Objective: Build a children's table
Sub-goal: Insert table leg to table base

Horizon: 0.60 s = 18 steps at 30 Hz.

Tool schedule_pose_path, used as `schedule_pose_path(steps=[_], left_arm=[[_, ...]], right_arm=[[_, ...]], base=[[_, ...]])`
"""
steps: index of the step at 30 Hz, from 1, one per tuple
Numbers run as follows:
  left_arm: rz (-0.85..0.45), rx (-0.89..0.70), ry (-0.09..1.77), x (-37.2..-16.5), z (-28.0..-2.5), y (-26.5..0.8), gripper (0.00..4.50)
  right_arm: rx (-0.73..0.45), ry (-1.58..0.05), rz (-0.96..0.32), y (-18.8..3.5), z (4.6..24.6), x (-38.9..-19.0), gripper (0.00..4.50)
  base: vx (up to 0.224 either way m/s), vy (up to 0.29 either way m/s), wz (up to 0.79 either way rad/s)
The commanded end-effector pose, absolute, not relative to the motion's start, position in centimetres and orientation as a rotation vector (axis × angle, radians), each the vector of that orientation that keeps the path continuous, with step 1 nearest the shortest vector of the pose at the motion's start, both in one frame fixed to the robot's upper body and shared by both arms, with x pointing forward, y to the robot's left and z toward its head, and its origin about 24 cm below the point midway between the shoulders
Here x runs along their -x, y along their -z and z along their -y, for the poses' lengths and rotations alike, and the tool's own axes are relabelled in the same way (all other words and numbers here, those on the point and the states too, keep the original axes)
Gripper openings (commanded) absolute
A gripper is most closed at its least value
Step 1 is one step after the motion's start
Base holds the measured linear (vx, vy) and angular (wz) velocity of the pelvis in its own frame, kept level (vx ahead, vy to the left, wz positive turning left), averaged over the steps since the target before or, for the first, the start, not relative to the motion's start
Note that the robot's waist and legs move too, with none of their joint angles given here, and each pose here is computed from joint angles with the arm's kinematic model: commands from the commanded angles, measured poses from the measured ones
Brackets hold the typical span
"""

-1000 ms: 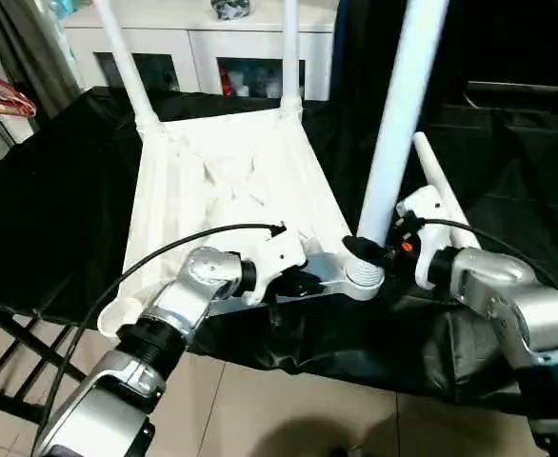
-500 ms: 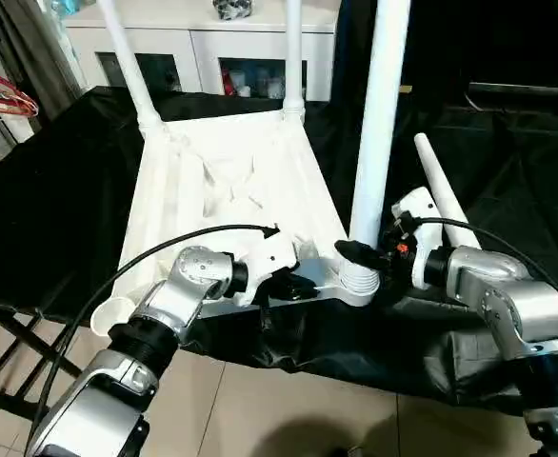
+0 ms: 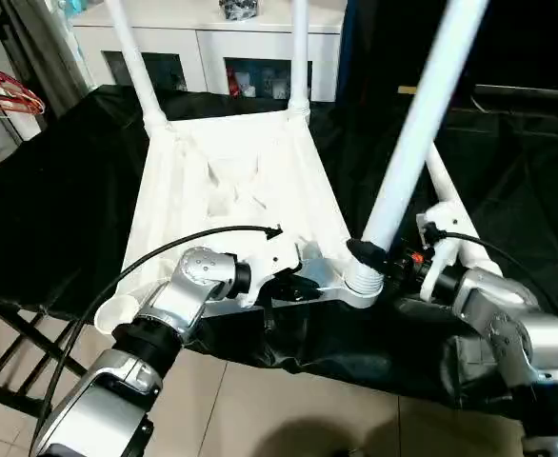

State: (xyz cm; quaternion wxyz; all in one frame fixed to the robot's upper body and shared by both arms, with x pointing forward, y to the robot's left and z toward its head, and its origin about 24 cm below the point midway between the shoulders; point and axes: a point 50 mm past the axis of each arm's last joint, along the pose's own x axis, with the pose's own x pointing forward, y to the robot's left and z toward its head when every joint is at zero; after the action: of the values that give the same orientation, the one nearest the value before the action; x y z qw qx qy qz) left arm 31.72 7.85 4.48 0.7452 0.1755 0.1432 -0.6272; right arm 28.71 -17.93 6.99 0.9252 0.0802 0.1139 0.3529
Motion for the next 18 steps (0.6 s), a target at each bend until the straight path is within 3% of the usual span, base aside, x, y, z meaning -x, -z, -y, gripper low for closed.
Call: schedule_pose_path(steps=[1,4,12,18], left_arm=[[-0.27,-0.405,1.329,-32.7,-8.2,-5.6,0.0],[-0.266,-0.408,1.306,-32.9,-8.1,-5.6,0.0],[-0.26,-0.408,1.288,-33.2,-8.1,-5.7,0.0],[-0.263,-0.428,1.318,-33.0,-8.2,-5.6,0.0]], right_arm=[[-0.144,-0.662,-0.312,-4.8,18.5,-27.5,1.86],[-0.081,-0.649,-0.288,-4.4,18.1,-26.8,1.86],[-0.09,-0.58,-0.237,-4.1,17.7,-25.9,1.86],[0.045,-0.721,-0.305,-4.1,16.4,-26.0,1.86]], base=[[0.0,0.0,0.0],[0.0,0.0,0.0],[0.0,0.0,0.0],[0.0,0.0,0.0]])
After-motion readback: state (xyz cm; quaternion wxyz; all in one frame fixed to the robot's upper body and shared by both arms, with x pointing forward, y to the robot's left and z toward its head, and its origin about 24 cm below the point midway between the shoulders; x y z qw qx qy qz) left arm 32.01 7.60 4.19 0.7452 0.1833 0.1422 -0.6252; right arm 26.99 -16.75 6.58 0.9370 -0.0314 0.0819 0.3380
